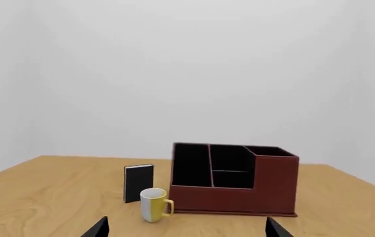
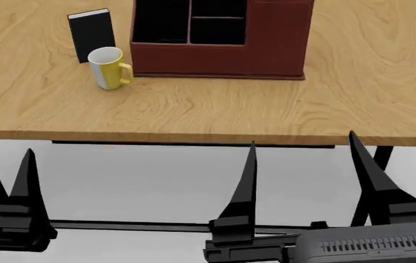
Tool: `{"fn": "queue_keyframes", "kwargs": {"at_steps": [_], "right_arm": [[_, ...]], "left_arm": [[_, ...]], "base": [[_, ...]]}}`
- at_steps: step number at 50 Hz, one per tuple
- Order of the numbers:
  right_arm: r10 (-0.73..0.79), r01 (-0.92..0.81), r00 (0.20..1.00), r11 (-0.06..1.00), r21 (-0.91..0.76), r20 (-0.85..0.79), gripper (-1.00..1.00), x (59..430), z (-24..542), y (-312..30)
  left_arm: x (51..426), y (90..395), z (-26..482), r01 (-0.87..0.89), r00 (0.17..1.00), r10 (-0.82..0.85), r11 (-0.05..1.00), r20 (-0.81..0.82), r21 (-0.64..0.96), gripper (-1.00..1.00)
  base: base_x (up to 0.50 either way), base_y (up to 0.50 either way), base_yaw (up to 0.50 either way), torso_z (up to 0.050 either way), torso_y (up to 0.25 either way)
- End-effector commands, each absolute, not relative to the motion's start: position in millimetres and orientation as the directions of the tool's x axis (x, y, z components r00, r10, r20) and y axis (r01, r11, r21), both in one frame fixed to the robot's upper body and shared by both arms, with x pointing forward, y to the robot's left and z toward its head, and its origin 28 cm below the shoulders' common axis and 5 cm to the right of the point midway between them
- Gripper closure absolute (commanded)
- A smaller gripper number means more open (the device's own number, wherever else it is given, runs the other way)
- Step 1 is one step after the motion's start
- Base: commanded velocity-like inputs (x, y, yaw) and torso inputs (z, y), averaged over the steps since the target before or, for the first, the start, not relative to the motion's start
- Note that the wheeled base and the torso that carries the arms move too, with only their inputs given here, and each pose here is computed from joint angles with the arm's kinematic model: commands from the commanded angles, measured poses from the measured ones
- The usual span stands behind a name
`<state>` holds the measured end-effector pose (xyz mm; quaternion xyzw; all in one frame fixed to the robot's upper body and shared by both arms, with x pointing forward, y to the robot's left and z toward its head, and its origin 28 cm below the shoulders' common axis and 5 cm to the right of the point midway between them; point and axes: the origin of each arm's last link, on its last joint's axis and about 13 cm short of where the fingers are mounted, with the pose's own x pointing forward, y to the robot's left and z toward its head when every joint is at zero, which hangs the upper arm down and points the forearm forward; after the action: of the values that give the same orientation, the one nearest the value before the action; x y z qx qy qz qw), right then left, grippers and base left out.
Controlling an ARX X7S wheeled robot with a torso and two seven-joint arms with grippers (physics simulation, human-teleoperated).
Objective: Pick up the book and place it in the back compartment of the caddy.
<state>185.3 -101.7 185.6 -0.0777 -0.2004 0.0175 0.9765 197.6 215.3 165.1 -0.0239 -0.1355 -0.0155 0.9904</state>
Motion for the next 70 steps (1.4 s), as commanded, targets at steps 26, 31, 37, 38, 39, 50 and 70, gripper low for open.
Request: {"fn": "queue_keyframes", "kwargs": {"at_steps": [26, 31, 37, 38, 39, 50, 70], "right_arm": [[0.072, 0.005, 0.915, 0.982, -0.191, 0.398, -1.00, 185.8, 185.3, -99.1], [0.072, 0.000, 0.914, 0.984, -0.178, 0.400, -1.00, 185.1, 185.3, -100.1], [0.075, -0.004, 0.915, 0.984, -0.178, 0.396, -1.00, 185.5, 184.9, -99.5], [0.075, -0.004, 0.916, 0.984, -0.178, 0.395, -1.00, 185.4, 184.8, -99.5], [0.076, -0.004, 0.916, 0.984, -0.178, 0.395, -1.00, 185.4, 184.6, -99.6], [0.079, -0.007, 0.918, 0.983, -0.183, 0.388, -1.00, 186.0, 183.5, -99.2], [0.080, 0.008, 0.922, 0.974, -0.225, 0.380, -1.00, 187.1, 182.4, -97.2]], "left_arm": [[197.4, 217.6, 167.0, 0.038, 0.961, -0.021, 0.998, 0.275, -0.056, -1.00], [197.1, 217.4, 167.4, 0.041, 0.960, -0.024, 0.998, 0.278, -0.055, -1.00], [197.1, 217.9, 167.6, 0.041, 0.961, -0.023, 0.997, 0.275, -0.060, -1.00], [197.0, 218.1, 167.8, 0.041, 0.961, -0.023, 0.997, 0.276, -0.061, -1.00], [197.0, 218.3, 168.0, 0.040, 0.961, -0.022, 0.997, 0.276, -0.062, -1.00], [196.4, 219.1, 168.3, 0.040, 0.960, -0.021, 0.997, 0.279, -0.062, -1.00], [197.2, 220.6, 168.2, 0.033, 0.959, -0.015, 0.998, 0.281, -0.061, -1.00]], "base": [[0.49, -0.11, 0.00, 0.000, 0.001], [0.50, 0.00, 0.00, 0.000, 0.000], [0.50, -0.03, 0.00, 0.000, 0.002], [0.50, -0.04, 0.00, 0.000, 0.000], [0.50, -0.04, 0.00, 0.000, 0.000], [0.50, -0.06, 0.00, 0.000, 0.001], [0.50, -0.06, 0.00, 0.000, 0.002]]}}
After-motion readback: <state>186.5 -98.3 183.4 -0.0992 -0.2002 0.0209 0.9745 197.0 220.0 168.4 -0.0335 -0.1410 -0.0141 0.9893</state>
